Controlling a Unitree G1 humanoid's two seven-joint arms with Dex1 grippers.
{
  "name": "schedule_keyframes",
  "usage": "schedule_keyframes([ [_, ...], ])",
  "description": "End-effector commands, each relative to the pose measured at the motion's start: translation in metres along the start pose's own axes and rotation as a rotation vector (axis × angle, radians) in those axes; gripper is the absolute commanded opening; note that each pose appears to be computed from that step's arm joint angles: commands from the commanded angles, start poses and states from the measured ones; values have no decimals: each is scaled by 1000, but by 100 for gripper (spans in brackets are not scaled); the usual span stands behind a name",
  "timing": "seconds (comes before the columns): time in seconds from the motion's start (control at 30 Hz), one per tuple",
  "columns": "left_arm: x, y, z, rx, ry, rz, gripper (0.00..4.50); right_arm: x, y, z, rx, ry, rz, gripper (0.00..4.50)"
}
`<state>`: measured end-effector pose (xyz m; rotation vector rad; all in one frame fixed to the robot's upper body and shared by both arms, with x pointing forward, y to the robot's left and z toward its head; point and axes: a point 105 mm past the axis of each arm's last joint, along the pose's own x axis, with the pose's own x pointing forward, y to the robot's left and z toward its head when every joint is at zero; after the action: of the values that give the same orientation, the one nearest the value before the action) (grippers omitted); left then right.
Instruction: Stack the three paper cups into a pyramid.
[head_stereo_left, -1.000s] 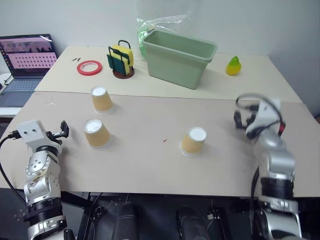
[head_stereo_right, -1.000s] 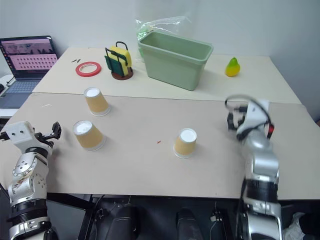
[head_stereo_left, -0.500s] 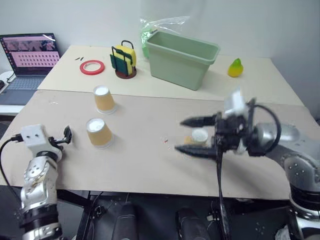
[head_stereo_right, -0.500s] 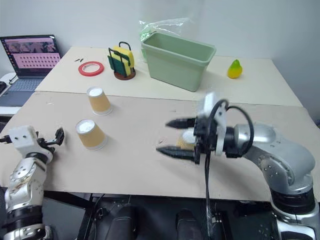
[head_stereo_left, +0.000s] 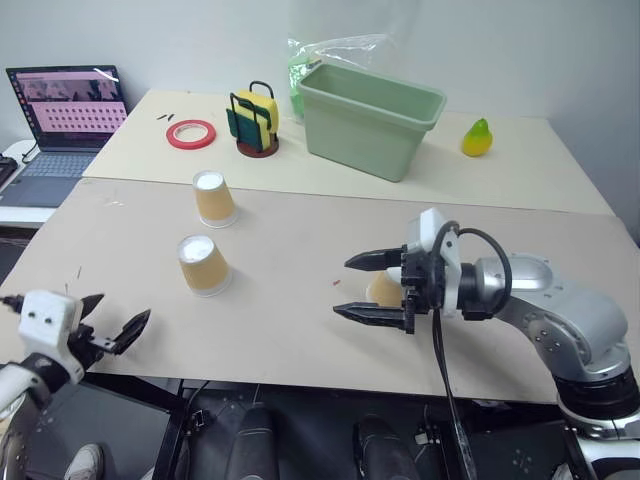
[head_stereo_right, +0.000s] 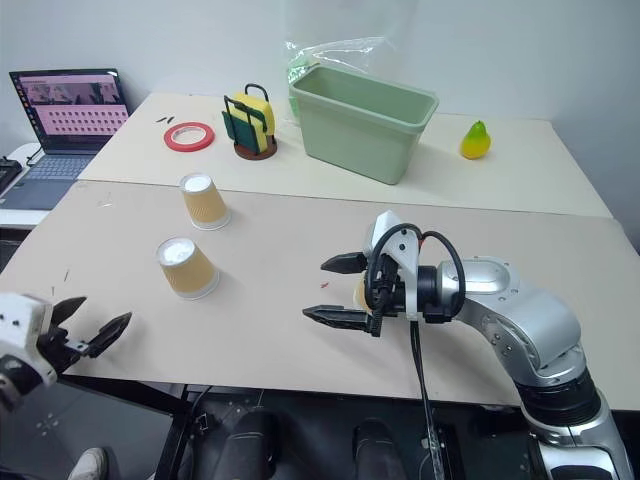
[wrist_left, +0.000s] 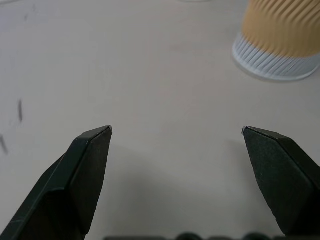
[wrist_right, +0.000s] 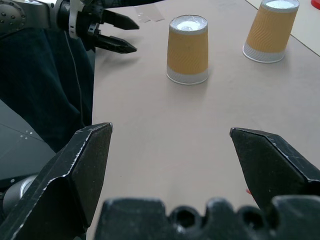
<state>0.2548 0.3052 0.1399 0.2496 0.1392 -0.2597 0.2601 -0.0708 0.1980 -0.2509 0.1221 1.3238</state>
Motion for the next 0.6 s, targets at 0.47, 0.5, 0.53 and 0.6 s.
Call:
schedule_keyframes([
  [0.47,55,-44,50,62,-142,-206,446,-7,-6,11,-75,-25,-76,450],
  [0.5,57,-43,51,62,-144,-206,446,-7,-6,10,-75,-24,-80,450],
  [0.53,58,-43,52,59,-146,-207,446,-7,-5,10,-74,-23,-83,450],
  [0.6,60,-43,52,54,-147,-209,446,-8,-6,10,-73,-22,-89,450],
])
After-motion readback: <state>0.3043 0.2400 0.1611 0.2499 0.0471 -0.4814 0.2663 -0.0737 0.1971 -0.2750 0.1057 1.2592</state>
